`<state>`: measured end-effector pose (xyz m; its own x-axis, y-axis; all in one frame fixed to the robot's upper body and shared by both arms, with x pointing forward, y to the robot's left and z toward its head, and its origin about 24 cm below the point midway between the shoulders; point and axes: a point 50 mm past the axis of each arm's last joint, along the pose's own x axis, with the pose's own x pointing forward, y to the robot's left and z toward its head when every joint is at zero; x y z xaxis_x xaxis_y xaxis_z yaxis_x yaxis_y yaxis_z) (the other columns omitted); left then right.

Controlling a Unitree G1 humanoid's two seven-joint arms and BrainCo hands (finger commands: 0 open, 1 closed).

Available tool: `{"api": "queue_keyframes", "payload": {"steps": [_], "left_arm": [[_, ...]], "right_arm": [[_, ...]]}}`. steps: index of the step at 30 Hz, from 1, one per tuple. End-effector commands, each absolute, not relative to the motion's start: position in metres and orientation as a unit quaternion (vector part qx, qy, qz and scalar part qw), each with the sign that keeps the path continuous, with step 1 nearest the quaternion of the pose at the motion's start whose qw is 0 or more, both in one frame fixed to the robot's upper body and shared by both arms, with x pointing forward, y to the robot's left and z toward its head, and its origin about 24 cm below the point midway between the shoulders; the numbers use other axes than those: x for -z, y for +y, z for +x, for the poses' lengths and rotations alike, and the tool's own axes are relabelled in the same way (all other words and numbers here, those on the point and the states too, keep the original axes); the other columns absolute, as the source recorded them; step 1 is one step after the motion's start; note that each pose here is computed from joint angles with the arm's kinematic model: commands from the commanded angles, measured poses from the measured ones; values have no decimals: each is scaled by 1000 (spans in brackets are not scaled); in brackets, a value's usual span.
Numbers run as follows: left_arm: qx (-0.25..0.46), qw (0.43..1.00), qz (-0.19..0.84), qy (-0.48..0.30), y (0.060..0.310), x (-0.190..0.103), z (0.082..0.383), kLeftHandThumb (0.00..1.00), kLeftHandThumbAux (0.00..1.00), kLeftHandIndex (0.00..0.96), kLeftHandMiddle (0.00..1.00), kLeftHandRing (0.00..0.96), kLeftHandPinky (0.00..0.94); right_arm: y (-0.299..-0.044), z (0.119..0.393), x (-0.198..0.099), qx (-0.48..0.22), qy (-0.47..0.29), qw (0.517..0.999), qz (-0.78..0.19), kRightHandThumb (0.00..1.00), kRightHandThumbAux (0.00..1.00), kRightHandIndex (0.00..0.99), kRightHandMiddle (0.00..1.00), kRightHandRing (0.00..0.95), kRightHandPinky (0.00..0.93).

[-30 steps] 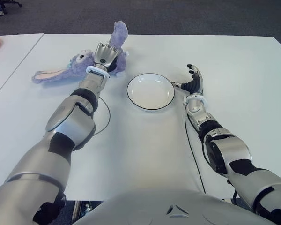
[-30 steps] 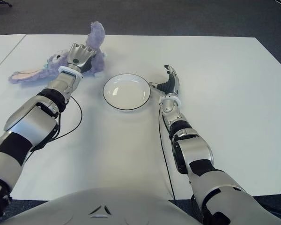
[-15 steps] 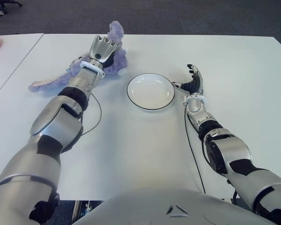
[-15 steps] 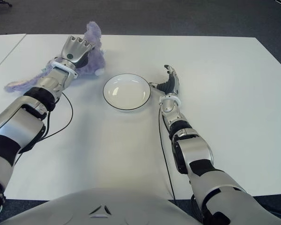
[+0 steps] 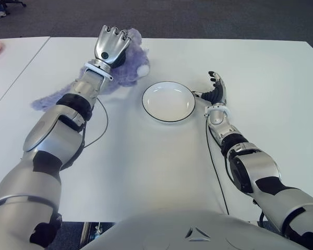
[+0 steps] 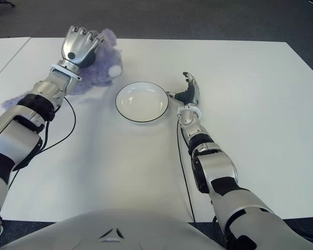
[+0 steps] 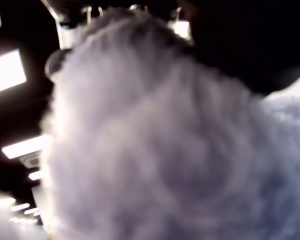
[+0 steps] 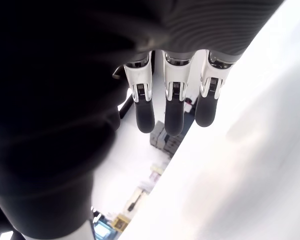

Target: Put the doll into the plate.

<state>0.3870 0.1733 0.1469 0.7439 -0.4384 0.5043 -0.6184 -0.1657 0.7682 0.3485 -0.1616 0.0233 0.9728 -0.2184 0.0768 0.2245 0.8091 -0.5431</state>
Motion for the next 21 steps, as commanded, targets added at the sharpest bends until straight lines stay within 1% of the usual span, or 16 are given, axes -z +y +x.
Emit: {"api": "queue_keyframes", "payload": {"steps": [1, 6, 10, 21], "left_arm": [[-82, 531, 730, -423, 156, -158, 382, 850, 669, 398, 550, 851, 867], [-77, 524, 712, -461, 150, -165, 378, 850, 669, 397, 548, 852, 868], [-70, 514, 693, -501, 140, -170, 373, 850, 670, 396, 546, 853, 866], [-47, 502, 665, -551, 117, -179, 365, 850, 670, 395, 543, 854, 861]], "right_arm": [[-162, 260, 86, 62, 237, 921, -302, 0, 921, 159, 163, 157, 174], [-162, 260, 86, 63, 238, 921, -301, 0, 921, 160, 165, 160, 181], [-162, 260, 86, 63, 236, 921, -304, 0, 914, 163, 172, 171, 196], [-161, 260, 85, 62, 231, 921, -308, 0, 910, 165, 180, 178, 197]]}}
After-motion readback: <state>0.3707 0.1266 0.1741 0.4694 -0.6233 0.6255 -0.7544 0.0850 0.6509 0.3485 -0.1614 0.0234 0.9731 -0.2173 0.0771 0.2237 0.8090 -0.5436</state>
